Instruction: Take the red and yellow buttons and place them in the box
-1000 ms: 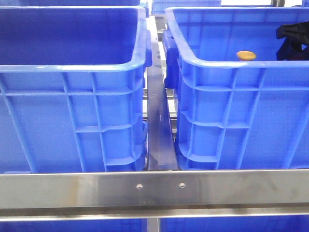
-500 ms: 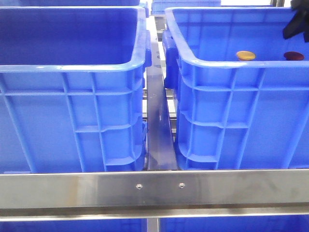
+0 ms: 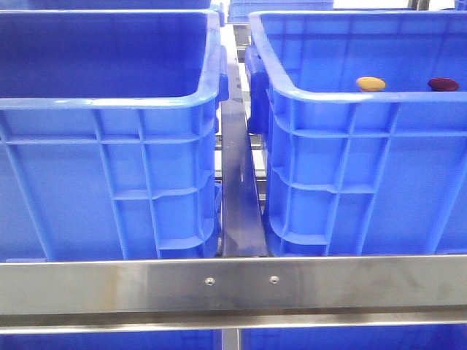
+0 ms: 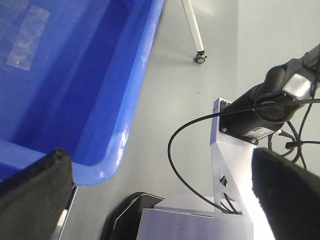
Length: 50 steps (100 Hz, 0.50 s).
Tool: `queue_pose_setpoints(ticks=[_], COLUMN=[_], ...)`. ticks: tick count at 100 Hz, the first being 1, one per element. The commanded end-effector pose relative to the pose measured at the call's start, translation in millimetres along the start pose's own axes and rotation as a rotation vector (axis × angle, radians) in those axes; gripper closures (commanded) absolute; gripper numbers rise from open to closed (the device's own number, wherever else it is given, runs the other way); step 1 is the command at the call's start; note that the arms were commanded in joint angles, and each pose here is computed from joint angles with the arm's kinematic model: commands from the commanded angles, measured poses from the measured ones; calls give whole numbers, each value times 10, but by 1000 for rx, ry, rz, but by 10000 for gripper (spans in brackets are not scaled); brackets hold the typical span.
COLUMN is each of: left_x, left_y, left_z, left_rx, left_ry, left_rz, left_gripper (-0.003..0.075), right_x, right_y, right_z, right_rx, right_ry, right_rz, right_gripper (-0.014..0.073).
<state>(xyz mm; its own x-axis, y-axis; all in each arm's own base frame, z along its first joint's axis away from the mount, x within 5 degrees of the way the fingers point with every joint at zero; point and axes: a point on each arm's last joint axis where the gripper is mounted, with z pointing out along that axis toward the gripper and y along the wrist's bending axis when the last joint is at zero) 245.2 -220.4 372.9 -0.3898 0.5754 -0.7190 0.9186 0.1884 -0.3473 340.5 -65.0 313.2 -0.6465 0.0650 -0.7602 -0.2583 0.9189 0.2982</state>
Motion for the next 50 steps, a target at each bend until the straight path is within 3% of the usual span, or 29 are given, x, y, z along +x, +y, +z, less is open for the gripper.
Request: queue_pose_setpoints(ticks=[1, 50], left_x=[-142, -142], left_y=[-175, -175], left_z=[-155, -155], left_rx=[13, 13], left_ry=[-93, -93], left_rz=[32, 32], left_gripper=[41, 41], right_x=[-99, 530], right_y=[142, 406], right_z=[-256, -857], right_rx=[36, 426], right_ry=[-101, -322], right_rz=[-14, -76], right_gripper=[655, 655])
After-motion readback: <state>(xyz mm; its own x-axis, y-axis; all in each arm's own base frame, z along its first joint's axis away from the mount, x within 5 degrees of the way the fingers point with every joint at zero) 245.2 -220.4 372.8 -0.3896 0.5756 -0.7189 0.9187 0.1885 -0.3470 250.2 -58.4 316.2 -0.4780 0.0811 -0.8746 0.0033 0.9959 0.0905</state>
